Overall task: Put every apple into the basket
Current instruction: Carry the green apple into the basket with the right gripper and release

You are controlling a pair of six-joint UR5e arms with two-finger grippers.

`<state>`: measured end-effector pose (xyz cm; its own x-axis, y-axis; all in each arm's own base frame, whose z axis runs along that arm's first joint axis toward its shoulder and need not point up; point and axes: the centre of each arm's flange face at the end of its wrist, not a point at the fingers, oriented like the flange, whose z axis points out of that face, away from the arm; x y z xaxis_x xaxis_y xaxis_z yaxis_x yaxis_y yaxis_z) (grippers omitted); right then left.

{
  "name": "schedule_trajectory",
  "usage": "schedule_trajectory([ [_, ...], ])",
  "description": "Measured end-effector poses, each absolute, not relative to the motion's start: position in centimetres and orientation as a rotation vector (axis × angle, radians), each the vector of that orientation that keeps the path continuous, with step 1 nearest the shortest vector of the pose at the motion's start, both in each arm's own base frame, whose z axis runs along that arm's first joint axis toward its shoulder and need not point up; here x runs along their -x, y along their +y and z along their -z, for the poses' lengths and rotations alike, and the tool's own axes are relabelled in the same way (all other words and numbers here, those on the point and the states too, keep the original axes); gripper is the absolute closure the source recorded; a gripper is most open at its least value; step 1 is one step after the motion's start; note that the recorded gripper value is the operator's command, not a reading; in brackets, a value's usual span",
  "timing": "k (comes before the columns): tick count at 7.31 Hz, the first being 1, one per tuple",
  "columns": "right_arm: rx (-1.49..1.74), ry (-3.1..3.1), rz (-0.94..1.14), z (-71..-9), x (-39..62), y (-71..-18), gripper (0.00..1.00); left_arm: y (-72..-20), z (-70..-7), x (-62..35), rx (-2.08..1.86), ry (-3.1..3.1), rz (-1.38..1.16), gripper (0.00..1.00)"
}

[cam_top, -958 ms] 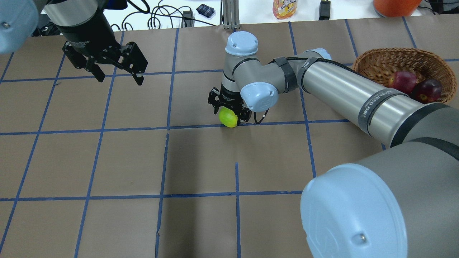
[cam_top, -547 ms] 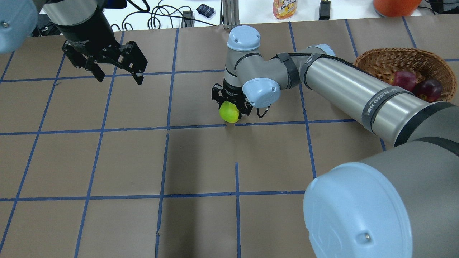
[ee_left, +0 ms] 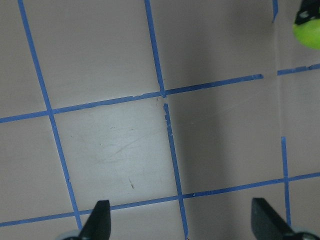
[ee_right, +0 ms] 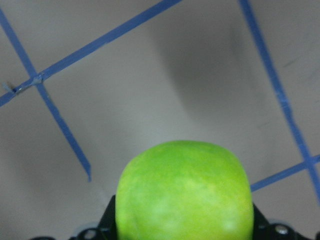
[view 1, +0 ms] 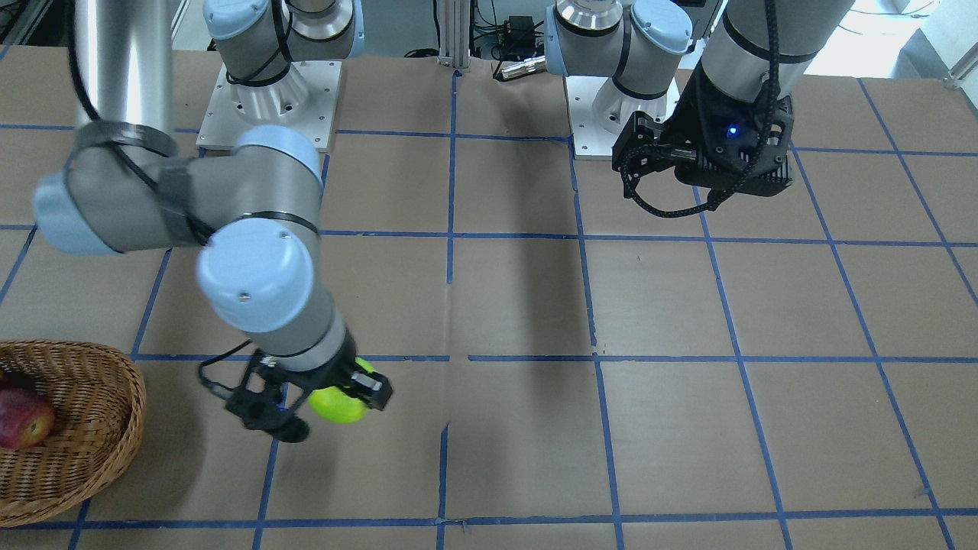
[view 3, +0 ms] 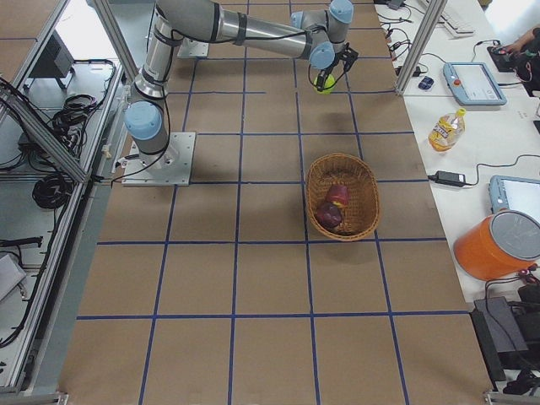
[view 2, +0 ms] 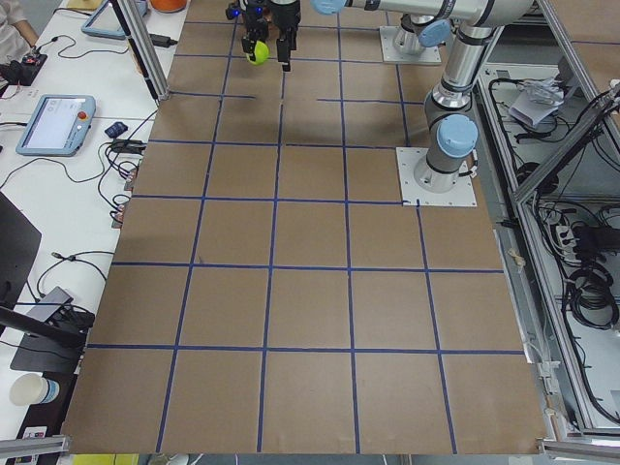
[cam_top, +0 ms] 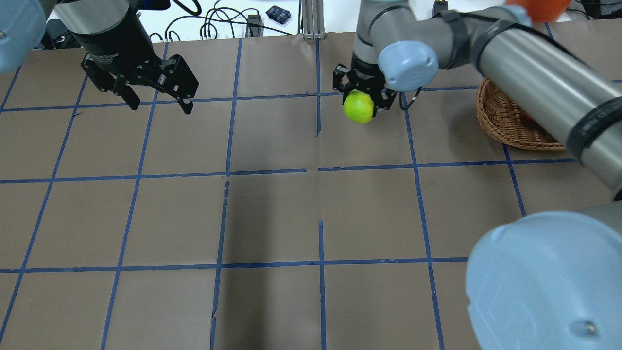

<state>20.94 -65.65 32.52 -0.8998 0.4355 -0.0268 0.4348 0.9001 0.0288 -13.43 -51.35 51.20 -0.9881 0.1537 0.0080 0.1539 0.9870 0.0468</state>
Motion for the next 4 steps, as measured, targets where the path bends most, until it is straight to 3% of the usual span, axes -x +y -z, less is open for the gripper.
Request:
schedule_trajectory([
  [4, -0.480, 3.180, -0.142, -34.1, 4.0, -66.6, 1.00, -51.2, -51.3, 13.6, 0.246, -3.127, 0.073, 0.00],
])
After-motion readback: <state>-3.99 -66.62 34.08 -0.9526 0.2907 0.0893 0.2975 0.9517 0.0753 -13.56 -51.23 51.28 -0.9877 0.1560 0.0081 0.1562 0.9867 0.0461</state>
